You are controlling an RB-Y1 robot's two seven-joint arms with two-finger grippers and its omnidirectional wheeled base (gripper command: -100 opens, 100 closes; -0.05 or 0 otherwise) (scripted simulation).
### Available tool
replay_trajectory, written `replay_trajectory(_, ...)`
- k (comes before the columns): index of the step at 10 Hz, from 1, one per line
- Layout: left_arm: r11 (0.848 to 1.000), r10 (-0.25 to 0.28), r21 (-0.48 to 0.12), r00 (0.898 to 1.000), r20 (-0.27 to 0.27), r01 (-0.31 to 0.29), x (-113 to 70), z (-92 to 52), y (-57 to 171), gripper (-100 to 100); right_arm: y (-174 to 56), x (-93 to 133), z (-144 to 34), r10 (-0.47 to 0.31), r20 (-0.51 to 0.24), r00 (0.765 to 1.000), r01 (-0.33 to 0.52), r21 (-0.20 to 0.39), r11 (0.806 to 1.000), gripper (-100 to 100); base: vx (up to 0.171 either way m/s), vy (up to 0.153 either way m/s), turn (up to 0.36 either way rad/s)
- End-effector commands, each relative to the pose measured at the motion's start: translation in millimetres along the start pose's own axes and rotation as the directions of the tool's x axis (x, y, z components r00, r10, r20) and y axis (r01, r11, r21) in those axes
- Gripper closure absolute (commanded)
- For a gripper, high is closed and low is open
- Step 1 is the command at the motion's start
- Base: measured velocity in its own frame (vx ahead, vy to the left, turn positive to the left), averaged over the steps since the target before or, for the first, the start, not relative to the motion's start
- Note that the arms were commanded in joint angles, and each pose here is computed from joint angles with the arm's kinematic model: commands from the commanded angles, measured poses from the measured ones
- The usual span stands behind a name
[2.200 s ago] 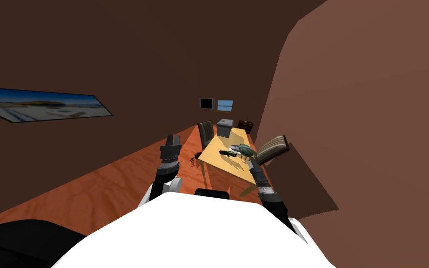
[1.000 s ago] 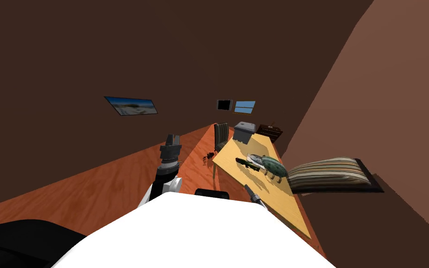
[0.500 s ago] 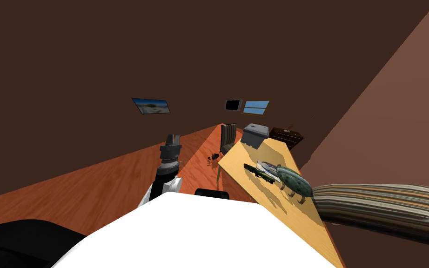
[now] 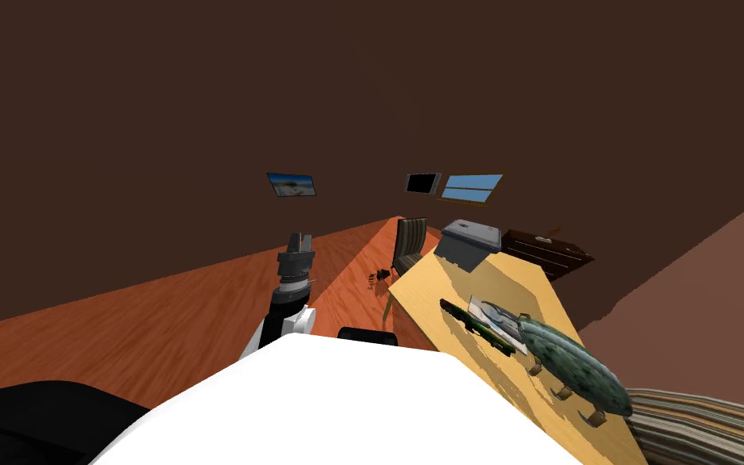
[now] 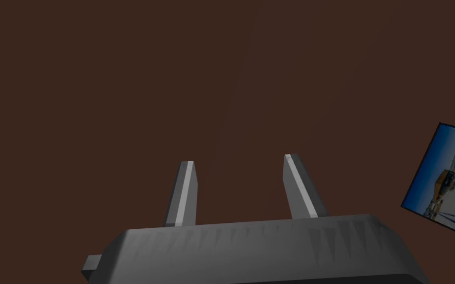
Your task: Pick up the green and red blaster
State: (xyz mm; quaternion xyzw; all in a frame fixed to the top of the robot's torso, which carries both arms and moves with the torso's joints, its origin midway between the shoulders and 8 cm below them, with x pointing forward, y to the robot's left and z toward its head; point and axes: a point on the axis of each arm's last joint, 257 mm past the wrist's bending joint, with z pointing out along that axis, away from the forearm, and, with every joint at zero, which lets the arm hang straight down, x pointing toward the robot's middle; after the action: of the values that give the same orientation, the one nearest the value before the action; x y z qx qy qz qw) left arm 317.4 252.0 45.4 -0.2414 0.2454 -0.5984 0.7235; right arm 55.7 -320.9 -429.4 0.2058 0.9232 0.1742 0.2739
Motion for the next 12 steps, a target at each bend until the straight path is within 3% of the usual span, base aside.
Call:
replay_trajectory(1,1.0,0.0,0.0,1.0,0.0,0.0,0.0,0.0,0,0,-17,13,-8.8,-0.037,-0.046,0.998,0.039,0.046,0.998,-100,0.048,0.017,0.196)
replay_trajectory(2,1.0,0.0,0.0,1.0,0.0,0.0,-0.1,0.0,0,0,-39,38,-21.6,-0.07,-0.115,0.991,0.081,0.101,0.992,-100,0.054,0.022,0.344)
replay_trajectory(3,1.0,0.0,0.0,1.0,0.0,0.0,0.0,0.0,0,0,-43,36,-23.6,-0.083,-0.125,0.989,0.097,0.105,0.99,-100,0.044,0.01,0.195)
replay_trajectory(4,1.0,0.0,0.0,1.0,0.0,0.0,-0.1,0.0,0,0,-67,59,-40.3,-0.119,-0.2,0.973,0.152,0.158,0.976,-100,0.045,0.019,0.332)
replay_trajectory(5,1.0,0.0,0.0,1.0,0.0,0.0,0.0,0.0,0,0,-68,58,-41.1,-0.125,-0.203,0.971,0.159,0.158,0.975,-100,0.037,0.005,0.198)
replay_trajectory(6,1.0,0.0,0.0,1.0,0.0,0.0,-0.1,0.0,0,0,-92,78,-60.1,-0.157,-0.278,0.948,0.218,0.205,0.954,-100,0.046,0.012,0.349)
replay_trajectory(7,1.0,0.0,0.0,1.0,0.0,0.0,0.0,0.0,0,0,-94,77,-61.0,-0.162,-0.281,0.946,0.224,0.204,0.953,-100,0.043,-0.001,0.197)
replay_trajectory(8,1.0,0.0,0.0,1.0,0.0,0.0,-0.1,-0.1,0,0,-118,94,-82.2,-0.192,-0.355,0.915,0.288,0.242,0.926,-100,0.041,-0.006,0.329)
replay_trajectory(9,1.0,0.0,0.0,1.0,0.0,0.0,0.0,0.0,0,0,-118,94,-82.4,-0.193,-0.356,0.914,0.29,0.242,0.926,-100,0.037,-0.014,0.186)
replay_trajectory(10,1.0,0.0,0.0,1.0,0.0,0.0,-0.1,-0.1,0,0,-140,108,-104.3,-0.216,-0.425,0.879,0.352,0.272,0.896,-100,0.049,-0.008,0.359)
replay_trajectory(11,1.0,0.0,0.0,1.0,0.0,0.0,0.0,0.0,0,0,-141,107,-104.9,-0.219,-0.427,0.877,0.356,0.271,0.894,-100,0.04,-0.018,0.164)
replay_trajectory(12,1.0,0.0,0.0,1.0,0.0,0.0,-0.1,-0.1,0,0,-163,117,-127.9,-0.24,-0.493,0.836,0.42,0.294,0.859,-100,0.034,-0.012,0.272)
